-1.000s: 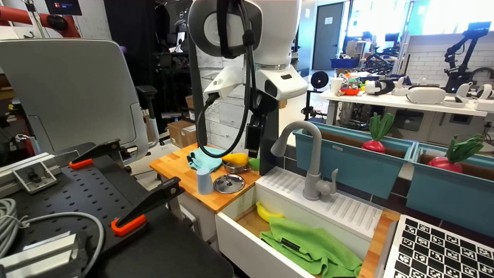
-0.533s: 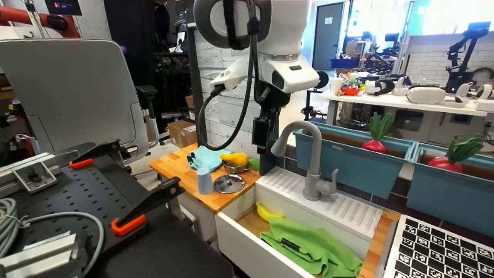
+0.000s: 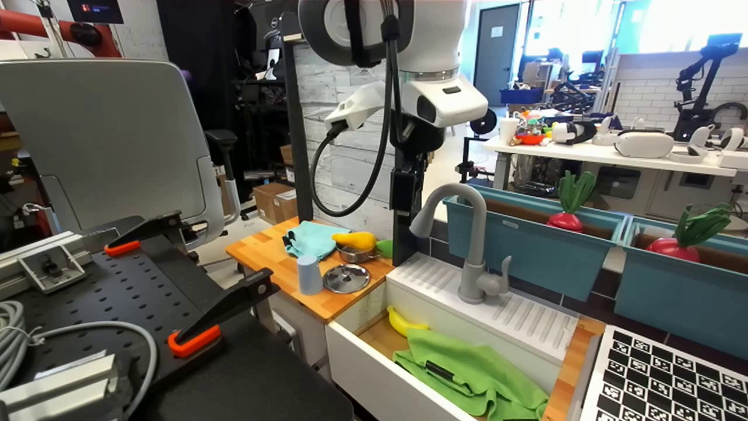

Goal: Put the plush in the bowl, wipe the counter with the blue towel and move the faucet to the center

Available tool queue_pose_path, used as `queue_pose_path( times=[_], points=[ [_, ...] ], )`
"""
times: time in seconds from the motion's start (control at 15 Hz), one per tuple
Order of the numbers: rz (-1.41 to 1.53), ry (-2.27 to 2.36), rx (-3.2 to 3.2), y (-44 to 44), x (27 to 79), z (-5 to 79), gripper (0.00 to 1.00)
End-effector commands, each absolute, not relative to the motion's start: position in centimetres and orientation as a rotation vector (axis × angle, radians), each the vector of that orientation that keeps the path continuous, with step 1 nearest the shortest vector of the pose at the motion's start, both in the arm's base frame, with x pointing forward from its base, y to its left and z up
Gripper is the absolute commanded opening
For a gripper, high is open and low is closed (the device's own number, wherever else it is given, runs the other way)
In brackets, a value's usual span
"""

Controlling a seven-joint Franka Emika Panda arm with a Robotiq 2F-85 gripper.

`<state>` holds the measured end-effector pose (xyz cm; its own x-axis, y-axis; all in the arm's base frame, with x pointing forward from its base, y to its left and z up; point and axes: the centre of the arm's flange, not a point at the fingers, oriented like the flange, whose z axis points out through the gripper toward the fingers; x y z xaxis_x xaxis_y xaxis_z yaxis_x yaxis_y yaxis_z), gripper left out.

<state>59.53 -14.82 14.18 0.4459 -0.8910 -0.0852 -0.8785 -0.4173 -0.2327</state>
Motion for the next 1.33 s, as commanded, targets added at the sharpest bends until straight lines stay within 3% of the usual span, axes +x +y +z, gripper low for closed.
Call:
queue_pose_path(
  times=[0.0,0.93,1.0,1.07,1.27],
  points=[
    [-0.142,1.5,-2.539,-13.4,60.7,15.3,1.0],
    [-0.202,1.411,-2.699,-13.5,63.6,14.6,1.0],
    [-0.206,1.401,-2.708,-13.3,63.8,14.3,0.75],
    [-0.206,1.396,-2.716,-13.2,64.0,14.1,0.72],
    [-0.211,1.376,-2.73,-12.9,64.5,13.6,0.49]
  ],
)
